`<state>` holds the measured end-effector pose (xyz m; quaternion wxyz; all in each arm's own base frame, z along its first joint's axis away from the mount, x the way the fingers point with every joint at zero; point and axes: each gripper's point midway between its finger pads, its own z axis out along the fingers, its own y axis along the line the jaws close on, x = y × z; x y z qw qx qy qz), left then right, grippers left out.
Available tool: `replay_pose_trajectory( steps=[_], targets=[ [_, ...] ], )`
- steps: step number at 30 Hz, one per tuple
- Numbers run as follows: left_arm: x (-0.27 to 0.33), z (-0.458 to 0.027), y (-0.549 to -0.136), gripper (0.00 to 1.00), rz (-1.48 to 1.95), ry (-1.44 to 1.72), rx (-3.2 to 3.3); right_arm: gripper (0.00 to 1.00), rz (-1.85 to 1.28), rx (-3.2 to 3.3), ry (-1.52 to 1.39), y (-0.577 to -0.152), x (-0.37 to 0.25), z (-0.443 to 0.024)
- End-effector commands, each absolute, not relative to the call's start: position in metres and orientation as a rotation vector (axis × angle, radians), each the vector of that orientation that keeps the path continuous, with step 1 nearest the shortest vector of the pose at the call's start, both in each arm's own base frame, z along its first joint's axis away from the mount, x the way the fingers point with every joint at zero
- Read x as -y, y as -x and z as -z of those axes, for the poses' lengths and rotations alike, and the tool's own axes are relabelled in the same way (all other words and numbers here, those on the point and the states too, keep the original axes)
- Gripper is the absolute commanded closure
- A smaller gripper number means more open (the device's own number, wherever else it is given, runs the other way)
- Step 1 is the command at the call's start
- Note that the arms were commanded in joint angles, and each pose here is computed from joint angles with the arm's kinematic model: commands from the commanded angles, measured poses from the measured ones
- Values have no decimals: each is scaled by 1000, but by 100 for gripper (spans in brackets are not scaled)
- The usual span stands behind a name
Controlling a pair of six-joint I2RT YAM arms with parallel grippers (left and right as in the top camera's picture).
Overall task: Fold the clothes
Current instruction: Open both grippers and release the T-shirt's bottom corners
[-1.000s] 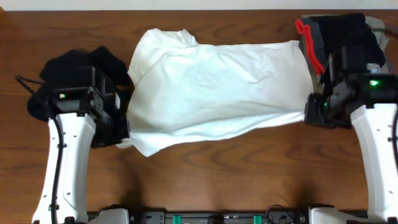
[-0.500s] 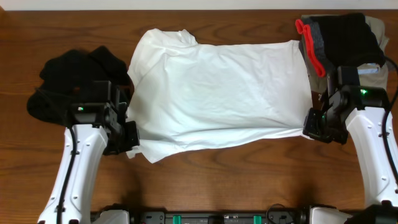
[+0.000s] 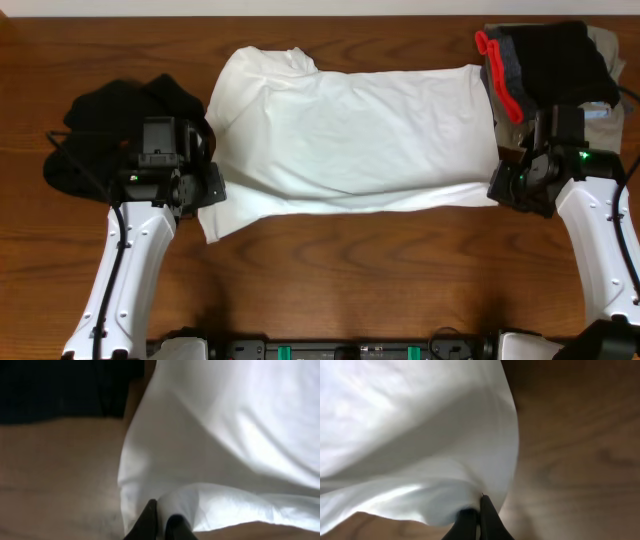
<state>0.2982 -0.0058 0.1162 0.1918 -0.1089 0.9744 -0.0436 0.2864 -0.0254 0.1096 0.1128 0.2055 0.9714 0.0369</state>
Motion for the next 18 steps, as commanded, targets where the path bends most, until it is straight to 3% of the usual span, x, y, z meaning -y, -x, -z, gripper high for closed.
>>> replay_pose_trajectory(
  steps=[1,18],
  targets=[
    [4,-117,-305,94,106,310,-2710,99,-114,-2836,-573,-292,27,-109],
    [0,-97,-364,94,85,297,-2598,99,-125,-2808,-492,-342,31,-68]
  ],
)
